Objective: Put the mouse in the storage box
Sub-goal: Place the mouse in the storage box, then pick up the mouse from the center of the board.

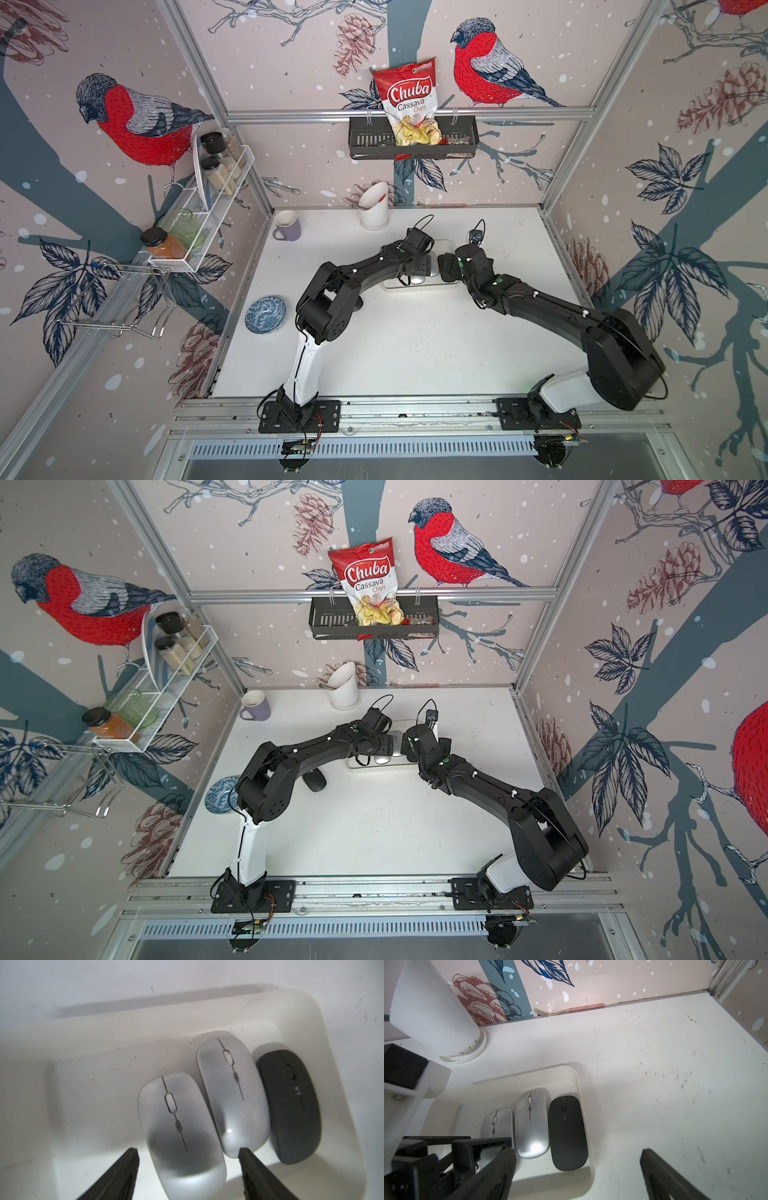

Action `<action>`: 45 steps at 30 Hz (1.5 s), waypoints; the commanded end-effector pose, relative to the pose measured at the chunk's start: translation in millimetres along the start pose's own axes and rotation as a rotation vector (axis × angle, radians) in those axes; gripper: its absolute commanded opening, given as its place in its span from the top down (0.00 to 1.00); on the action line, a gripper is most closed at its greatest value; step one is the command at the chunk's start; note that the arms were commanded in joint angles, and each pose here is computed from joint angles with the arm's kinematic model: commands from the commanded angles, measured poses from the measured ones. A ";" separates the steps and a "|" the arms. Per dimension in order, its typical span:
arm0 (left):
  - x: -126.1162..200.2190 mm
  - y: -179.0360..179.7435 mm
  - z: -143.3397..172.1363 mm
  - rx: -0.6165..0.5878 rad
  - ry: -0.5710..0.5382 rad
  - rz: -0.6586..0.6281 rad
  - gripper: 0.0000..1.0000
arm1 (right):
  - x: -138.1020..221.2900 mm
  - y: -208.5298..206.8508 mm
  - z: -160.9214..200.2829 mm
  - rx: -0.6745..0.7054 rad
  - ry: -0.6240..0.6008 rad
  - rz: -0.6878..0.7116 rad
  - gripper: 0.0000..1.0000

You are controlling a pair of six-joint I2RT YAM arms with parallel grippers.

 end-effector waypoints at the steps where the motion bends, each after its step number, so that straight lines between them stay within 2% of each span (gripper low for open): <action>1: 29.1 -5.0 -18.0 0.029 -0.066 0.042 0.19 | 1.4 0.5 -5.2 0.003 -0.024 -0.007 0.02; 5: 61.7 1.0 -27.6 0.038 -0.127 0.047 0.17 | 2.4 -0.6 -7.4 0.021 -0.030 -0.001 0.01; 10: 90.4 30.9 -24.5 0.071 -0.181 0.001 0.16 | 5.8 1.5 -11.5 0.047 -0.060 -0.026 0.00; 16: 129.1 83.0 -22.1 0.155 -0.300 -0.058 0.15 | 12.2 -3.4 -13.8 0.056 -0.099 -0.026 0.00; 20: 155.5 126.6 -18.1 0.257 -0.352 -0.104 0.13 | 18.0 -5.9 -12.8 0.045 -0.128 -0.040 0.00; 23: 161.3 165.5 3.1 0.321 -0.354 -0.184 0.09 | 20.2 -4.4 -13.3 0.052 -0.145 -0.058 0.00; 26: 162.5 199.5 27.5 0.396 -0.322 -0.270 0.07 | 23.8 5.5 -14.4 0.102 -0.157 -0.076 0.00; 32: 144.4 236.0 71.8 0.540 -0.216 -0.290 0.06 | 50.2 74.0 -10.7 0.384 -0.257 -0.240 0.00; 35: 137.3 240.3 77.3 0.539 -0.200 -0.307 0.04 | 61.9 103.7 -3.7 0.441 -0.298 -0.387 0.00; 37: 133.8 245.6 80.1 0.550 -0.180 -0.336 0.04 | 65.8 115.5 -4.1 0.451 -0.300 -0.435 0.00; 45: 105.8 225.1 67.6 0.485 -0.128 -0.245 0.04 | 56.3 130.5 -2.2 0.488 -0.278 -0.410 0.00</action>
Point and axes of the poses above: each gripper's point midway between its finger pads, its own x axis back along the fingers, its own y axis along the line the jaws close on, z = x × y, the point moved 1 cm from there along x, back along the fingers, and after that the axes turned 8 degrees about x, right-handed, at the moved point
